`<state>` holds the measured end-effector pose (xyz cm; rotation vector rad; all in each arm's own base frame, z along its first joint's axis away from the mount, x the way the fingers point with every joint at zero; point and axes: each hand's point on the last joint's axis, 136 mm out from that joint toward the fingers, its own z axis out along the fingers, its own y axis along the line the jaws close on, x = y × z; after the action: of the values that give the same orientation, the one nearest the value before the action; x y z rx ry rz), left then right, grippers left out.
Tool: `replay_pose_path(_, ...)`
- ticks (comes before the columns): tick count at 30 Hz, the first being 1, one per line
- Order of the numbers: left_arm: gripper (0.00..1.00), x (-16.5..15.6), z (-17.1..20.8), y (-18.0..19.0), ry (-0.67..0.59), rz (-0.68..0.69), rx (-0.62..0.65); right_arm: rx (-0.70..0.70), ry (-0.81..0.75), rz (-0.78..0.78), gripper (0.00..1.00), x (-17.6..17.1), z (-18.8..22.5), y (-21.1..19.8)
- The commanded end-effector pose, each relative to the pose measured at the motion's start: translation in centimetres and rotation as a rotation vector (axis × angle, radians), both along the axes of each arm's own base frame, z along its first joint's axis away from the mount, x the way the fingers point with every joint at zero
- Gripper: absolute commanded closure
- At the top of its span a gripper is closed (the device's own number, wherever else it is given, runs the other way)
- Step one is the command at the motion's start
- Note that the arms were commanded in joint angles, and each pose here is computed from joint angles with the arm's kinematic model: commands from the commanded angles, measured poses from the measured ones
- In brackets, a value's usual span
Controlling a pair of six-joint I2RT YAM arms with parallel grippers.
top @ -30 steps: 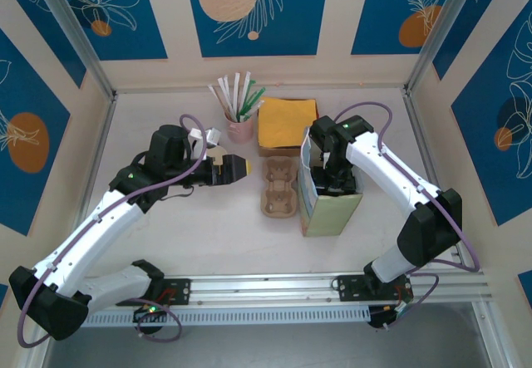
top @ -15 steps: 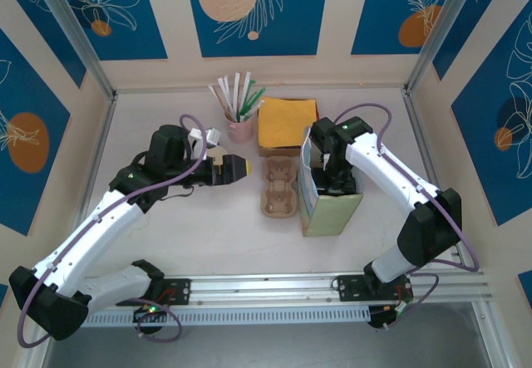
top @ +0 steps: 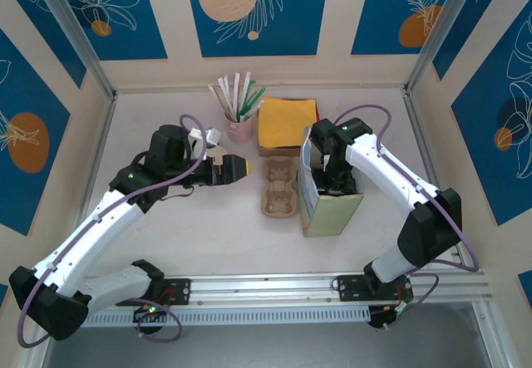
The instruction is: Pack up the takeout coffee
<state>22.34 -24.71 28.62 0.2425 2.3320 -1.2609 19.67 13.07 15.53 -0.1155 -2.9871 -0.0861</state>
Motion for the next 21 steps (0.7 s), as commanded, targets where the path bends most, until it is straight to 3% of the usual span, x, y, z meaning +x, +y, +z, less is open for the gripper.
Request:
replay_pose_path(1,0.0,-0.25,0.35,-0.39,-0.007,-0.019,-0.017,0.018,0.013,-0.009,0.43,-0.65,0.36,0.04)
replay_pose_path(21,0.0,-0.15,0.46,-0.52,-0.008,-0.022,-0.019,0.017,0.013,-0.005,0.43,-0.38,0.27,0.05)
